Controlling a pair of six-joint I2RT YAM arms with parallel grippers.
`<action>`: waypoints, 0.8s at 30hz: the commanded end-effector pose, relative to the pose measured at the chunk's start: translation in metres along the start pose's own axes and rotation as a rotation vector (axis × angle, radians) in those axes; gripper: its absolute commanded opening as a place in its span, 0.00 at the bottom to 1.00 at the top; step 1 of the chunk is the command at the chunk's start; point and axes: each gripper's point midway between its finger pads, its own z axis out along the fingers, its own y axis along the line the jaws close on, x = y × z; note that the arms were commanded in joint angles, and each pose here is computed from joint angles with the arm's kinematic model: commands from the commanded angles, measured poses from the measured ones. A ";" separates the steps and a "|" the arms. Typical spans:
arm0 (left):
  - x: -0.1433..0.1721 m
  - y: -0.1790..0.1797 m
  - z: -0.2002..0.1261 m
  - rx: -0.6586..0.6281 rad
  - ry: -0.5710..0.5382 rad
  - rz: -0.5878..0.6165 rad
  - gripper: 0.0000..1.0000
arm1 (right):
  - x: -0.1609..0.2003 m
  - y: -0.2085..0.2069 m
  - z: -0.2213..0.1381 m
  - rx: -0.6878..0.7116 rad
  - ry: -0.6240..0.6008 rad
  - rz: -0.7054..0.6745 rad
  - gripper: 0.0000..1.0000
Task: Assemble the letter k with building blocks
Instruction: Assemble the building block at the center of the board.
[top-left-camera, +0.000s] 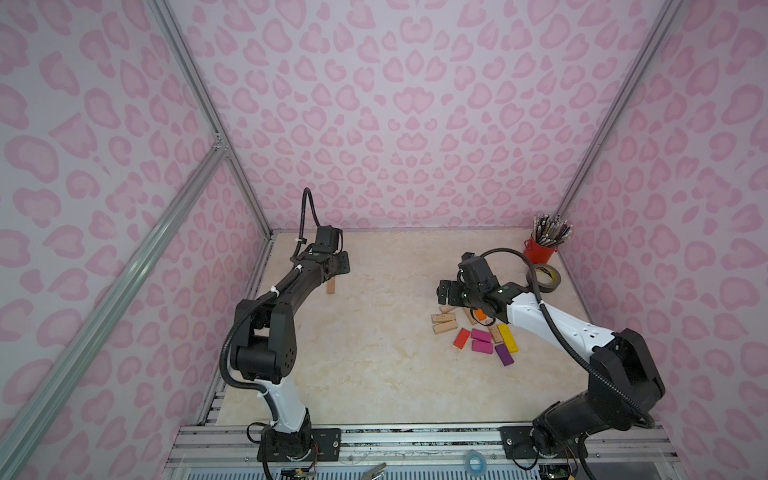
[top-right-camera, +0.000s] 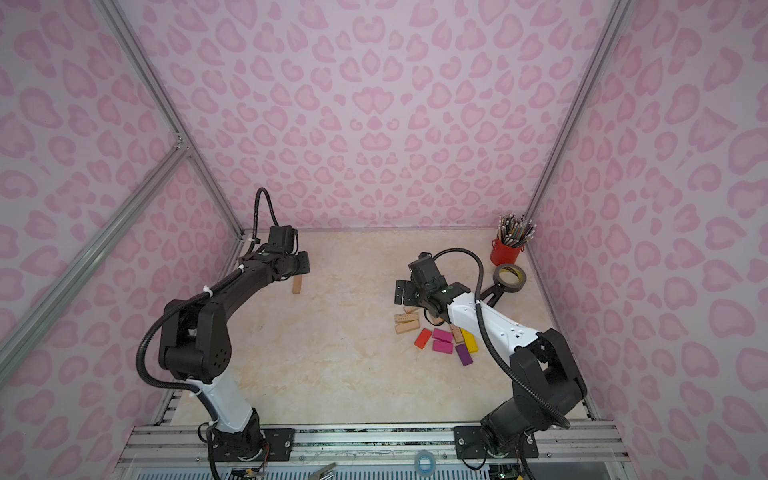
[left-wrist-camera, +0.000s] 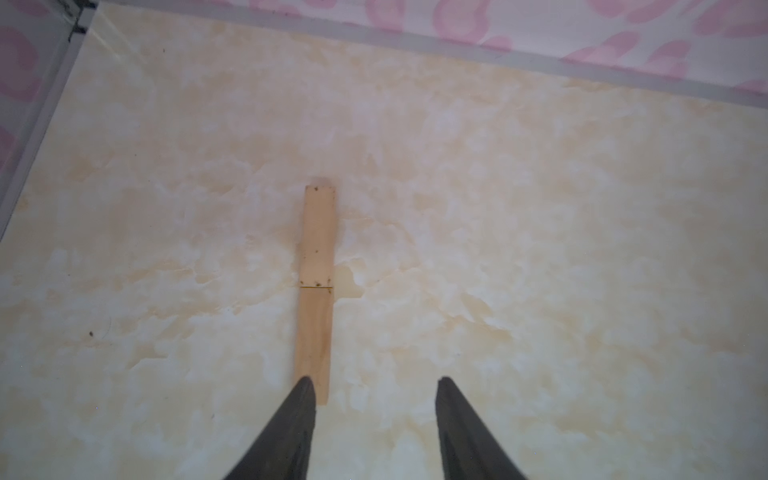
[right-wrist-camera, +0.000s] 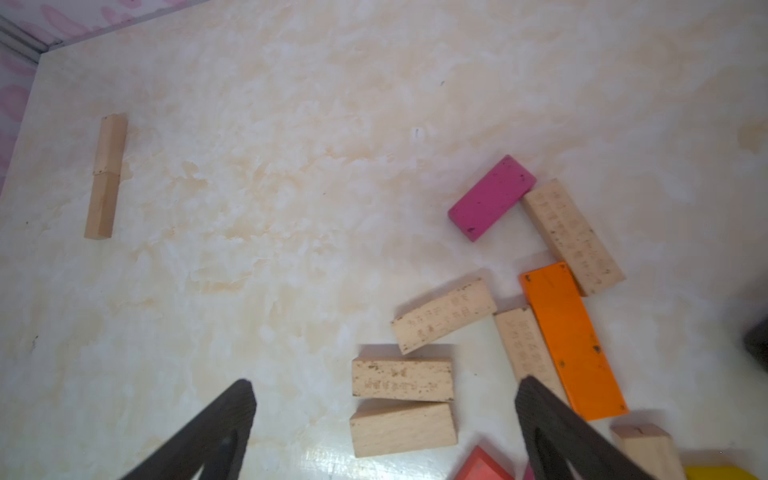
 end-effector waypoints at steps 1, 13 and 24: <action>-0.017 -0.051 -0.042 0.149 -0.146 0.066 0.51 | 0.013 -0.033 0.002 0.081 0.074 -0.006 0.99; 0.080 -0.167 -0.166 0.690 -0.291 0.605 0.62 | 0.047 -0.079 0.020 0.252 0.273 -0.124 0.73; 0.078 -0.152 -0.162 0.780 -0.212 0.522 0.95 | 0.032 -0.106 0.038 0.307 0.313 -0.153 0.76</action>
